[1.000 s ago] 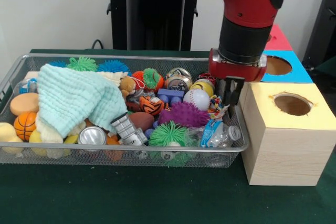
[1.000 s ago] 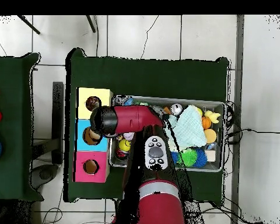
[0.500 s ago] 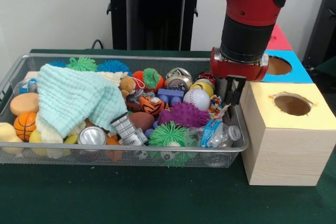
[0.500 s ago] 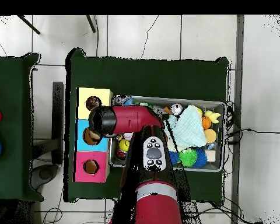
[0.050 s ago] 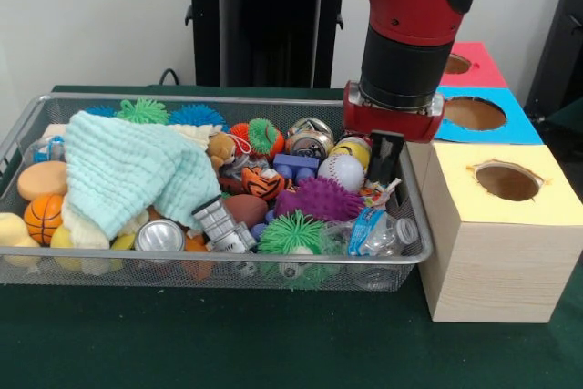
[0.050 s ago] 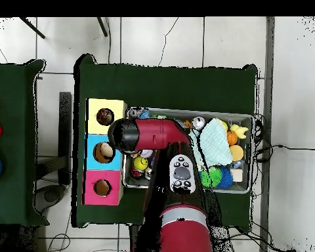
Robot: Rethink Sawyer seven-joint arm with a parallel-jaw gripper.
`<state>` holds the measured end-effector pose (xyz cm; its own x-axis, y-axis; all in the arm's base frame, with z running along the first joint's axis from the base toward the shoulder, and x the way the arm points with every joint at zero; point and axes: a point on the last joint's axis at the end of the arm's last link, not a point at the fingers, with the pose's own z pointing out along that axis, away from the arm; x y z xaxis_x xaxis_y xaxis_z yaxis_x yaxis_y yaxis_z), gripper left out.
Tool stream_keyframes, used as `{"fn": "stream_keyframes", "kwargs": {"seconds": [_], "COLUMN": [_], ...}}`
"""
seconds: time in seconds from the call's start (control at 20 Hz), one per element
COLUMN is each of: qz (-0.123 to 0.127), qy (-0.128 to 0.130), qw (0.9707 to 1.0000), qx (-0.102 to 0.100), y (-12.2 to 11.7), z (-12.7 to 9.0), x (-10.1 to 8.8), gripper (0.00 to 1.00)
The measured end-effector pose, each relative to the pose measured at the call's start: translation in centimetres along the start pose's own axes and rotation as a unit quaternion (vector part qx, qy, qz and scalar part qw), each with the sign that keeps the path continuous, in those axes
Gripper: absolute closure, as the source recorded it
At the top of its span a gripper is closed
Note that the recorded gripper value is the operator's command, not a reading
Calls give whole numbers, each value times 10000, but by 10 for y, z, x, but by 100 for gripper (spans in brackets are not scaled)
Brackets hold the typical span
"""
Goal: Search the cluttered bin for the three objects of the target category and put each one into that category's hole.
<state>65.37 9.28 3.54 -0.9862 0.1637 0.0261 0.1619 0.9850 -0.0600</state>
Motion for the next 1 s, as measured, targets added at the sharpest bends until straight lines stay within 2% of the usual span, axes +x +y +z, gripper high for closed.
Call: {"fn": "stream_keyframes", "kwargs": {"seconds": [0.5, 0.75, 1.0], "qz": [131, 169, 235], "qy": [-21, 40, 100], "qw": [9999, 9998, 9997], "qx": [53, 54, 45], "y": [-19, -25, -35], "z": [-4, -5, 2], "x": [-4, 4, 20], "gripper": [100, 100, 100]}}
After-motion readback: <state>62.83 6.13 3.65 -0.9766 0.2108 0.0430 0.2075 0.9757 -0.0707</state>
